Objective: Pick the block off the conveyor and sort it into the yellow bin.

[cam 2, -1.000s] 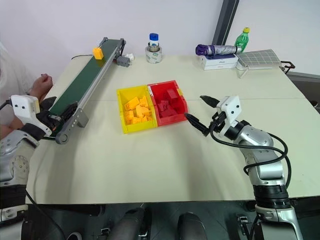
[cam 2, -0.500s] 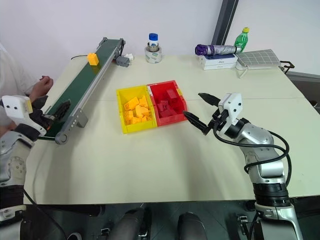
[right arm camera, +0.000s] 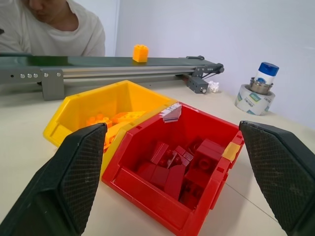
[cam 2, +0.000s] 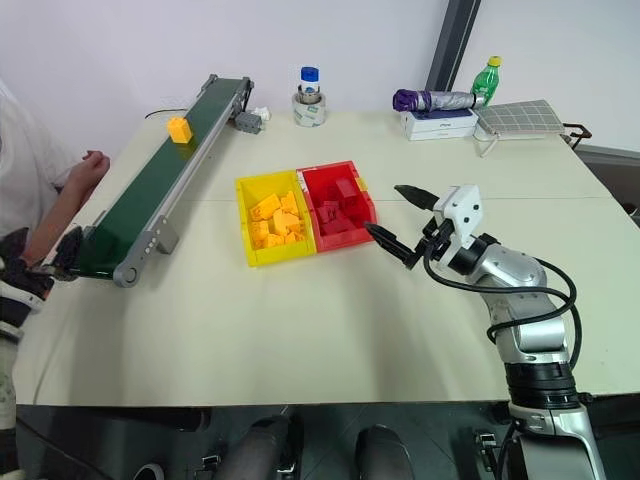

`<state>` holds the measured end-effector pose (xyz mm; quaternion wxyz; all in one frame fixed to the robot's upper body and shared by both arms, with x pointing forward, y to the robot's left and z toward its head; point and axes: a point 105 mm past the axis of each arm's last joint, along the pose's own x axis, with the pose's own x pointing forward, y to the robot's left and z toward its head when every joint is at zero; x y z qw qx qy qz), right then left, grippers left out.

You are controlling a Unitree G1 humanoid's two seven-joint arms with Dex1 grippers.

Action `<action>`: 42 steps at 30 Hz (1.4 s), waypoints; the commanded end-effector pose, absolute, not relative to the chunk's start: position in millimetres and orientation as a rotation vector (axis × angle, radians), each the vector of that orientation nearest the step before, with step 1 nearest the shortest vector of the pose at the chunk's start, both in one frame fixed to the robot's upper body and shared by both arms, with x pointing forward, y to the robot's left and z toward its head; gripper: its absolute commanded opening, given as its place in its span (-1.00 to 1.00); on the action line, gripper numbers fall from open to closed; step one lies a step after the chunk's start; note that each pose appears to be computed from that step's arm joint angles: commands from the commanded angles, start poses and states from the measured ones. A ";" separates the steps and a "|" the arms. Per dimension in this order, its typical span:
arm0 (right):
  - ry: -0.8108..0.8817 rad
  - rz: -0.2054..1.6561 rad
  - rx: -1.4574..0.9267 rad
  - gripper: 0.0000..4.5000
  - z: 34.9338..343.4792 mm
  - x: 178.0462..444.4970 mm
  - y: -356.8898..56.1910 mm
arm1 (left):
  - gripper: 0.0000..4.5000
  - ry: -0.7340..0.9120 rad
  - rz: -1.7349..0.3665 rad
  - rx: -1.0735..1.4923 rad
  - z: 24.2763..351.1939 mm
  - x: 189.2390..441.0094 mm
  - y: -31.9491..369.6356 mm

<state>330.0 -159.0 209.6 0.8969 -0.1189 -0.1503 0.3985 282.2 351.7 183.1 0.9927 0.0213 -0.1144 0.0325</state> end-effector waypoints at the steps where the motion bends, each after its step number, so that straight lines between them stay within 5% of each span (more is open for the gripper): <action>1: -0.369 0.827 -0.268 1.00 221.6 329.1 -156.6 | 0.97 -0.286 0.030 0.061 203.0 283.3 344.7; 9: -0.371 0.816 -0.270 1.00 220.9 328.0 -157.5 | 0.97 -0.275 0.003 0.083 208.7 299.3 341.1; 26: -0.369 0.801 -0.251 1.00 216.4 328.3 -148.9 | 0.97 -0.153 -0.028 0.027 231.5 416.8 332.1; 40: -0.359 0.769 -0.255 1.00 213.4 323.7 -153.5 | 0.97 -0.073 0.001 -0.003 209.0 433.2 330.2; 42: -0.358 0.769 -0.255 1.00 213.1 323.5 -153.2 | 0.74 -0.079 -0.029 -0.020 208.0 432.8 327.1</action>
